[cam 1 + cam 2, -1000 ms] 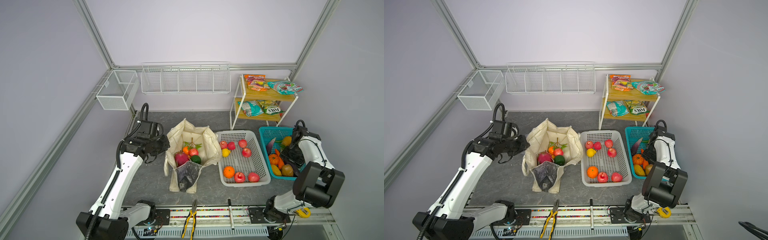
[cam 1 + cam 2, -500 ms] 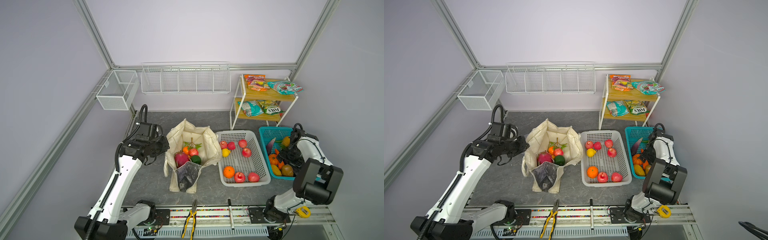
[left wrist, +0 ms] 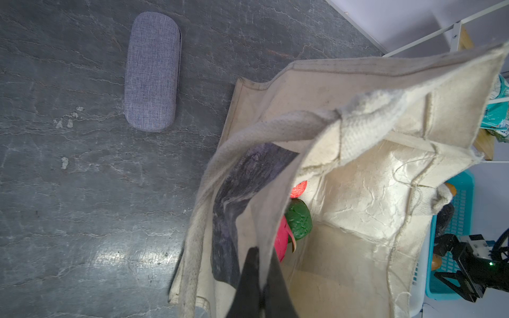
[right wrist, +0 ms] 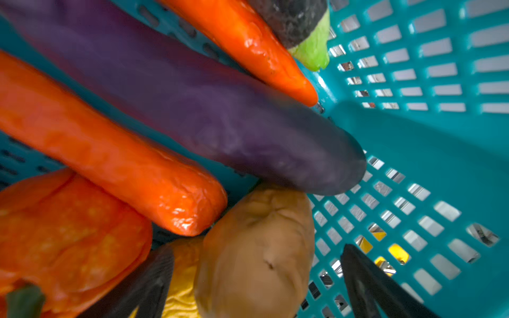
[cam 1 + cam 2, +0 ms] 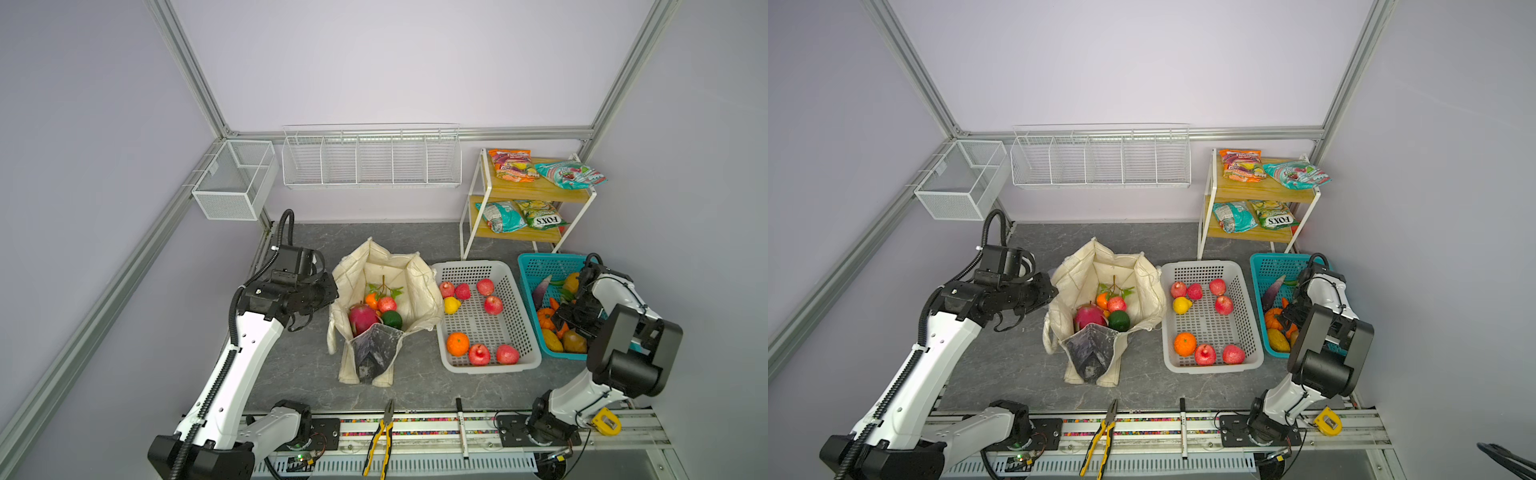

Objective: Place the food into the grocery bag and tie it

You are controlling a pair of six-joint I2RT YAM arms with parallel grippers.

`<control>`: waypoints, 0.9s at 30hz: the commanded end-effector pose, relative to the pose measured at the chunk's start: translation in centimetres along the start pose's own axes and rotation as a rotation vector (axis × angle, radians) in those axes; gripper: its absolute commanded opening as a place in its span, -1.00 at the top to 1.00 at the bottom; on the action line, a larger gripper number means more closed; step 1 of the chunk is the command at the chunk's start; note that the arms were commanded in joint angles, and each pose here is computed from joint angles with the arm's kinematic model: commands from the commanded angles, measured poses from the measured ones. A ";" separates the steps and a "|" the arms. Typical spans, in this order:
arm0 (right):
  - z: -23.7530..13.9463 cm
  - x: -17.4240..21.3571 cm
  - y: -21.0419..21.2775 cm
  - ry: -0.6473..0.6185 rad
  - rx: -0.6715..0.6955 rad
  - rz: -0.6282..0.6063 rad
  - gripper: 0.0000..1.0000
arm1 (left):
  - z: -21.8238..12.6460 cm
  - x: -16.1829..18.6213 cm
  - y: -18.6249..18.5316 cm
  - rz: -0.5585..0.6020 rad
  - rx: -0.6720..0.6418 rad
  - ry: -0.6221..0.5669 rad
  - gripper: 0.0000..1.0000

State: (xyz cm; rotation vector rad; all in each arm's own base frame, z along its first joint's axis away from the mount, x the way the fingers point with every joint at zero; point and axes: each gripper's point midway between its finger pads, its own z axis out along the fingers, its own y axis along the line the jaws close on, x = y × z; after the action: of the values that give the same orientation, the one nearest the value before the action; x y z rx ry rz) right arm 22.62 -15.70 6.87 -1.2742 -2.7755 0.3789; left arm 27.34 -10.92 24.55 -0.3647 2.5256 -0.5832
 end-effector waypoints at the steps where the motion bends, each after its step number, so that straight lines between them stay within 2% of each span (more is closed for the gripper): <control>1: 0.7 0.4 -0.3 0.026 0.006 0.003 -0.90 | 0.0 0.4 0.3 -0.002 -0.018 0.020 1.00; 10: 0.5 0.5 -0.2 0.021 -0.019 0.012 -0.52 | -0.1 0.5 0.4 0.000 -0.018 0.017 1.00; 17: -0.3 0.6 -0.1 0.000 -0.057 0.047 -0.02 | -0.2 0.7 0.6 -0.005 -0.021 0.017 1.00; 21: -1.0 0.4 0.0 -0.012 -0.075 0.053 0.11 | -0.2 0.8 0.6 -0.008 -0.021 0.017 1.00; 27: -3.9 0.2 0.3 -0.057 -0.145 0.080 0.14 | -0.1 0.7 0.5 -0.009 -0.019 0.018 1.00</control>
State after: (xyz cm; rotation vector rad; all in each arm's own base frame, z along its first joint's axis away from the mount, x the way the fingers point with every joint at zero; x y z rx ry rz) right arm 23.03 -15.11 8.47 -1.3656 -2.8270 0.2779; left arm 27.34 -10.92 24.56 -0.3646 2.5252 -0.5834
